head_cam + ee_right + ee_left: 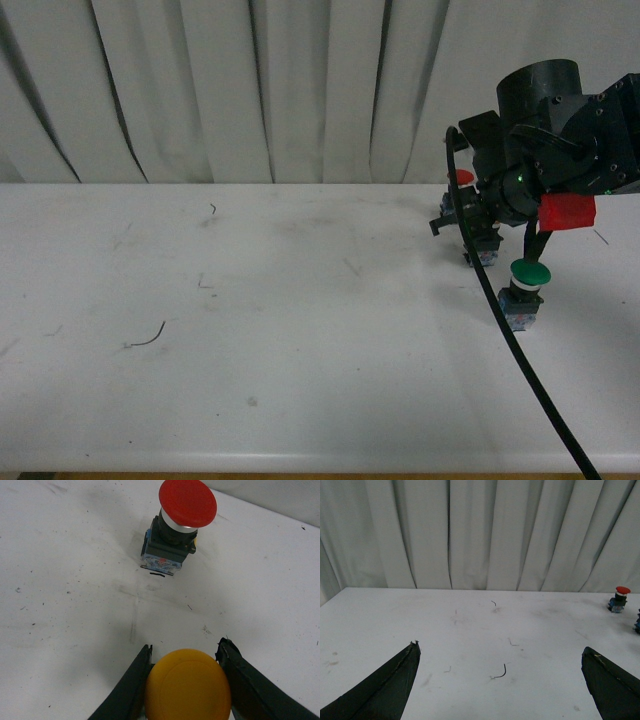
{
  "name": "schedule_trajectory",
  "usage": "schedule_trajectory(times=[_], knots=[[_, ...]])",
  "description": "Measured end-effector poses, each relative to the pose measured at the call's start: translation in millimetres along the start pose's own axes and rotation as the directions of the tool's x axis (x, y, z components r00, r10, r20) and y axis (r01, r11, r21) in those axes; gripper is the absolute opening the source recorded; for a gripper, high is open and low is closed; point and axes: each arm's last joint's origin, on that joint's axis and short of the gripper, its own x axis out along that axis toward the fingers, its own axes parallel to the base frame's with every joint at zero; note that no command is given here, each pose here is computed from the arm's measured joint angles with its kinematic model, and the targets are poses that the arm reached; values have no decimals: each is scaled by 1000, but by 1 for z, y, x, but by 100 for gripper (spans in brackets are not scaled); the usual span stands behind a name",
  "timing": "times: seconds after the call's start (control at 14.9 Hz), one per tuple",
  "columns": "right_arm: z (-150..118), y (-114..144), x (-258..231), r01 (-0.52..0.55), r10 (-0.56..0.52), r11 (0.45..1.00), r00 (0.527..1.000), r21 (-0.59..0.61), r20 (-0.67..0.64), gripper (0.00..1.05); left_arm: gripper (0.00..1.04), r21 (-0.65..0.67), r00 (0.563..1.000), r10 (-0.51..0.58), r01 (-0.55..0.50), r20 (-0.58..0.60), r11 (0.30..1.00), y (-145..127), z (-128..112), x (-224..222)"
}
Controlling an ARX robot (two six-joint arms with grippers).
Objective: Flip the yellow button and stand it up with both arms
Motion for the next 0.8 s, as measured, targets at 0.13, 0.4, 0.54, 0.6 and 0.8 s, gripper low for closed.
schedule_trajectory(times=[0.13, 0.4, 0.54, 0.6, 0.8], knots=[[-3, 1, 2, 0, 0, 1000, 1000, -6, -5, 72, 98, 0, 1000, 0, 0, 0, 1000, 0, 0, 0], [0, -1, 1, -15, 15, 1000, 1000, 10, 11, 98, 98, 0, 1000, 0, 0, 0, 1000, 0, 0, 0], [13, -11, -13, -44, 39, 998, 996, 53, 78, 98, 98, 0, 1000, 0, 0, 0, 1000, 0, 0, 0], [23, -21, -27, -55, 43, 995, 990, 83, 133, 98, 98, 0, 1000, 0, 0, 0, 1000, 0, 0, 0], [56, -71, -118, -130, 48, 976, 912, 176, 407, 98, 98, 0, 1000, 0, 0, 0, 1000, 0, 0, 0]])
